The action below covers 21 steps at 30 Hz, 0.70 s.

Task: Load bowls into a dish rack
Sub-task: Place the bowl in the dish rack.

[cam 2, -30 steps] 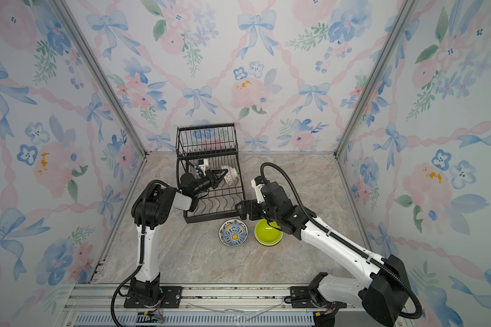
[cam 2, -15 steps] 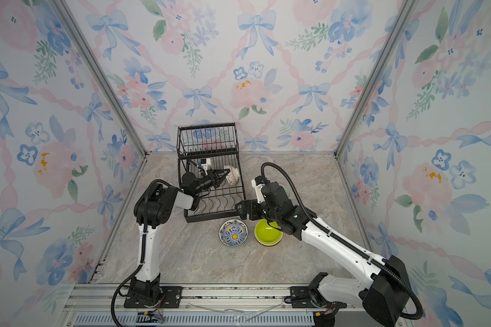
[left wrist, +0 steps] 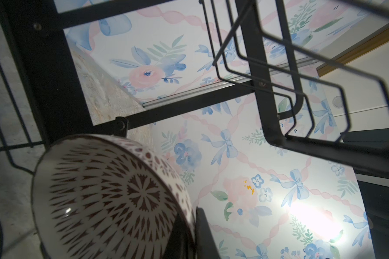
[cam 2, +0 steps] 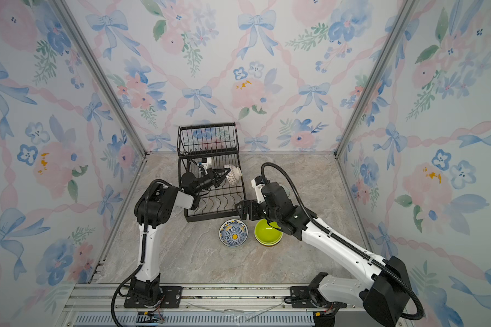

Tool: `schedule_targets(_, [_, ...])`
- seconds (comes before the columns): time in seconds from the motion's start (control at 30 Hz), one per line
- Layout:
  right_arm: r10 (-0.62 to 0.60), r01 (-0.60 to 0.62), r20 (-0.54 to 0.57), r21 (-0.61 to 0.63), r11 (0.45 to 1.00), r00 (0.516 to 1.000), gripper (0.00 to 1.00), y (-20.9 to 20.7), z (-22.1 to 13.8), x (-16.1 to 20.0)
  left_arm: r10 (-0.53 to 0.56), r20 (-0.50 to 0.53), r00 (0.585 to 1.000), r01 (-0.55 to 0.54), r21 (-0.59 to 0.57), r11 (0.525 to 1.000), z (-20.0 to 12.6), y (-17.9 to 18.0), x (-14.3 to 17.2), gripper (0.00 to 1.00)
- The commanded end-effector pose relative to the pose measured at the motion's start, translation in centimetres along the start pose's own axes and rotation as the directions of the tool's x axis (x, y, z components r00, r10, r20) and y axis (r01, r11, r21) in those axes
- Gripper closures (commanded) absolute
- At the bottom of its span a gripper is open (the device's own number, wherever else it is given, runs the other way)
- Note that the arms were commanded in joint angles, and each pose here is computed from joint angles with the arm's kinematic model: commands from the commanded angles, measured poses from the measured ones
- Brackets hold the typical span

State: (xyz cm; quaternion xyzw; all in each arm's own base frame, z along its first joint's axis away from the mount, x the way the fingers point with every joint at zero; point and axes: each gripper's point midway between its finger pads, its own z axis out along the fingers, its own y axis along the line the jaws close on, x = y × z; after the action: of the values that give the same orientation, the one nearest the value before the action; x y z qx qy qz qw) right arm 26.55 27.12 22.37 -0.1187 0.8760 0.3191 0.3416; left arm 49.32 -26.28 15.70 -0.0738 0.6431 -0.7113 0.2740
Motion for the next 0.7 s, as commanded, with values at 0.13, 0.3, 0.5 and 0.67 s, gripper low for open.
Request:
schedule_targets(0.13, [-0.004,0.004,0.019,-0.008,1.000,1.000,0.04,0.6,-0.4,-0.2,-0.054,0.004,0.999,0.054,-0.066,0.996,-1.5,5.9,1.6,1.00])
schedule_targets(0.3, [-0.003,0.004,0.021,-0.008,1.000,1.000,0.04,0.6,-0.4,-0.3,-0.081,0.022,0.996,0.083,-0.099,0.992,-2.2,7.0,1.5,1.00])
schedule_targets(0.5, [0.000,0.000,0.017,-0.006,1.000,1.000,0.04,0.7,-0.1,-0.2,-0.116,0.032,0.993,0.119,-0.131,0.984,-3.2,8.7,1.6,1.00])
schedule_targets(0.67, [-0.005,0.005,0.013,-0.004,1.000,1.000,0.04,1.0,0.2,-0.2,-0.144,0.034,0.989,0.147,-0.154,0.977,-3.6,9.7,1.7,1.00])
